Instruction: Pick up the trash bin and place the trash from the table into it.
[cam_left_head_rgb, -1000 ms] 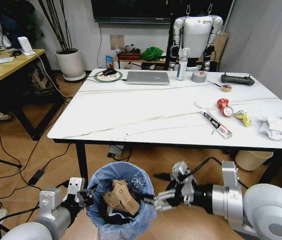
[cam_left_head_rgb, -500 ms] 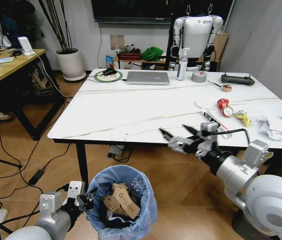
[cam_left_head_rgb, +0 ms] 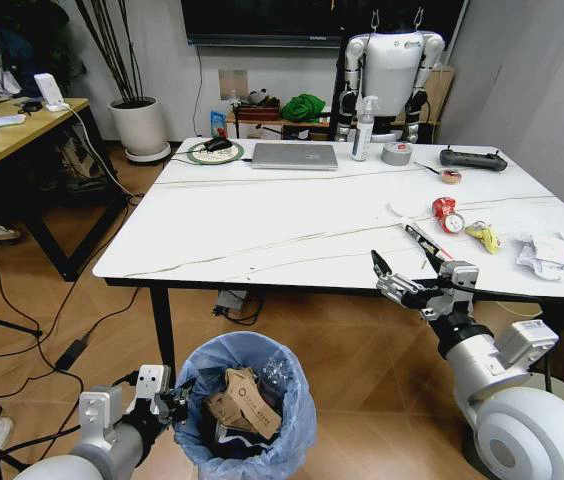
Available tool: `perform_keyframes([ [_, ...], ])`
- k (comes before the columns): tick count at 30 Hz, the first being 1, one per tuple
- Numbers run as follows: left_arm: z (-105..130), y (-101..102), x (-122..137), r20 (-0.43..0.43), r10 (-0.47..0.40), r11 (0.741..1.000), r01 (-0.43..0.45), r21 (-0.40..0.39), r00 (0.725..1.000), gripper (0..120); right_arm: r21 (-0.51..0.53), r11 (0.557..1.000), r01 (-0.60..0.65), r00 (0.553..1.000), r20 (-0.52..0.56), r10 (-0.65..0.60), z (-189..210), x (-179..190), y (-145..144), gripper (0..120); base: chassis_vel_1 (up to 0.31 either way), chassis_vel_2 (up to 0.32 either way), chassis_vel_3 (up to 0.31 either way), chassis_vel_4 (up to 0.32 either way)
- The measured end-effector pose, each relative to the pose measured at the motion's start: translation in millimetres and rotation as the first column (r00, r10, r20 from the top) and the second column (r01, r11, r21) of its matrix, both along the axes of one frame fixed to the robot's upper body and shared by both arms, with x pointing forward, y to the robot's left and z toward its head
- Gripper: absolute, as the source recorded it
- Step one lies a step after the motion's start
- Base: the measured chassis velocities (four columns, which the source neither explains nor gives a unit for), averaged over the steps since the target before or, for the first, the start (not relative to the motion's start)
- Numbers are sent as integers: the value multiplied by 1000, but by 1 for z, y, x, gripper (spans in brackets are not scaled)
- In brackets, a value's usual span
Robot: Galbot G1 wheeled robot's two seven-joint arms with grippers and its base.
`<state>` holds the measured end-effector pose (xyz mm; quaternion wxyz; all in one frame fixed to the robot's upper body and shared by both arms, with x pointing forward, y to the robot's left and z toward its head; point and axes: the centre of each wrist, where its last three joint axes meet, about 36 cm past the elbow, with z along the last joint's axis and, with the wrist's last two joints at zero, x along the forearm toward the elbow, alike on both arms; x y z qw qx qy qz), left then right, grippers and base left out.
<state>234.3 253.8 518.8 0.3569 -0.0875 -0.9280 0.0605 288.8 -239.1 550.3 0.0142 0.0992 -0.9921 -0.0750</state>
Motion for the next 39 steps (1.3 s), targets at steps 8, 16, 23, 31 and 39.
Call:
perform_keyframes([
  [8,0,0,1,2,-7,1000,7,0,1000,0,6,1000,-7,1000,-4,7,1,-4,0,100,-169,-172,162,167],
  [16,0,0,1,1,-10,1000,10,2,1000,0,3,1000,-12,1000,-10,12,-1,-1,-1,100,-224,-227,227,218],
  [23,0,0,0,-3,-15,1000,15,4,1000,0,-30,1000,-3,1000,-15,2,-7,10,0,100,-187,-183,189,191],
  [31,-1,0,-1,-9,-16,1000,16,10,1000,0,-28,1000,-7,992,-124,3,-9,35,0,100,13,-7,-1,-11],
  [39,-3,-1,-4,-18,-11,1000,12,16,1000,0,-44,998,-40,987,-156,33,-1,69,-6,100,22,21,-26,-25],
])
